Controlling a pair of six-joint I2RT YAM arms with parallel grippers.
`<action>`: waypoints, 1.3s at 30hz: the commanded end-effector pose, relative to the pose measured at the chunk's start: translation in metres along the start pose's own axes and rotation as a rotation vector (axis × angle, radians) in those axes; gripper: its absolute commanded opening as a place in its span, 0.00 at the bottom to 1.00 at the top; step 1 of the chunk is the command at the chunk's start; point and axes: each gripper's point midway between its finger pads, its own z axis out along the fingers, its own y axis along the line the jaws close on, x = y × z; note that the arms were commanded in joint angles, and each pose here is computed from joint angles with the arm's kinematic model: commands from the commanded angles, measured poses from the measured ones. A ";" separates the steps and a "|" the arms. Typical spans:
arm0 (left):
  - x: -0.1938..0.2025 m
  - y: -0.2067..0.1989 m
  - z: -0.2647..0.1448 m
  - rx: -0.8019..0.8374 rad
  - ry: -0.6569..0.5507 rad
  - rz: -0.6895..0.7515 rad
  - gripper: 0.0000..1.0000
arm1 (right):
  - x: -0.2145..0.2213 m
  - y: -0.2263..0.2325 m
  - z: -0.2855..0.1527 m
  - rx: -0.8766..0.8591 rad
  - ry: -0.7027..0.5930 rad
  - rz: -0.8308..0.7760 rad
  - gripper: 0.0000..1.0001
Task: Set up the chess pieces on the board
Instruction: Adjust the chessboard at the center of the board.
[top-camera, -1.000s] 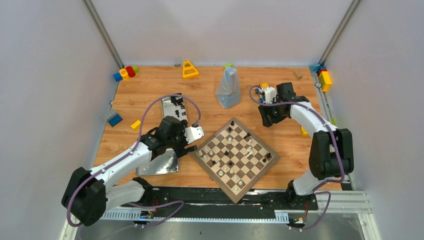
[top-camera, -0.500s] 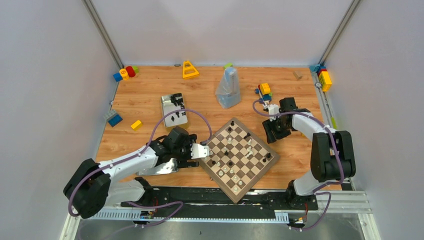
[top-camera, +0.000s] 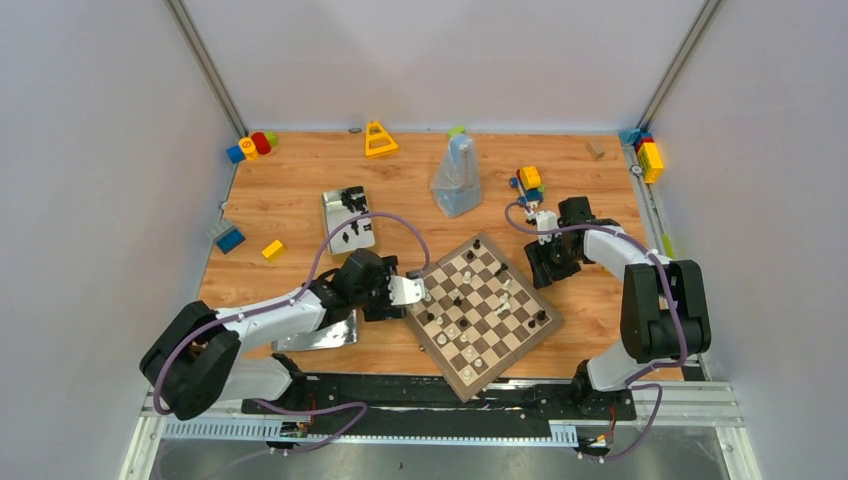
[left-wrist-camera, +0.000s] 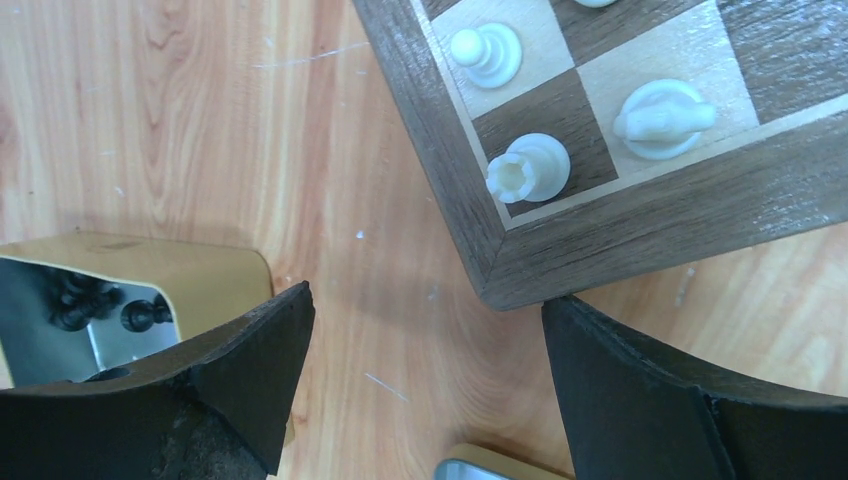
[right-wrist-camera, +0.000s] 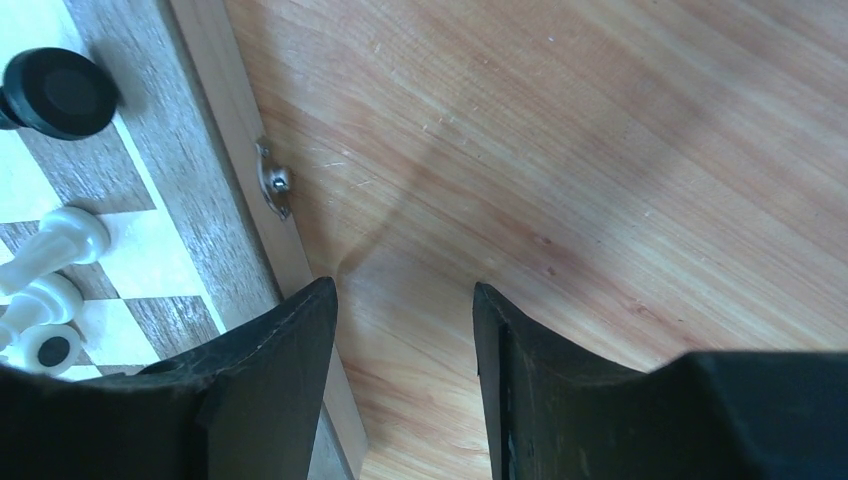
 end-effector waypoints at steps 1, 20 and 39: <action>-0.012 0.030 0.005 -0.122 -0.013 -0.038 0.92 | 0.006 0.005 0.006 -0.029 0.005 -0.010 0.53; -0.006 0.096 0.057 -0.181 0.124 -0.245 0.91 | -0.001 0.024 0.002 -0.123 -0.012 0.044 0.52; -0.006 0.136 0.071 -0.213 0.217 -0.285 0.91 | -0.026 0.048 0.007 -0.240 -0.011 0.130 0.52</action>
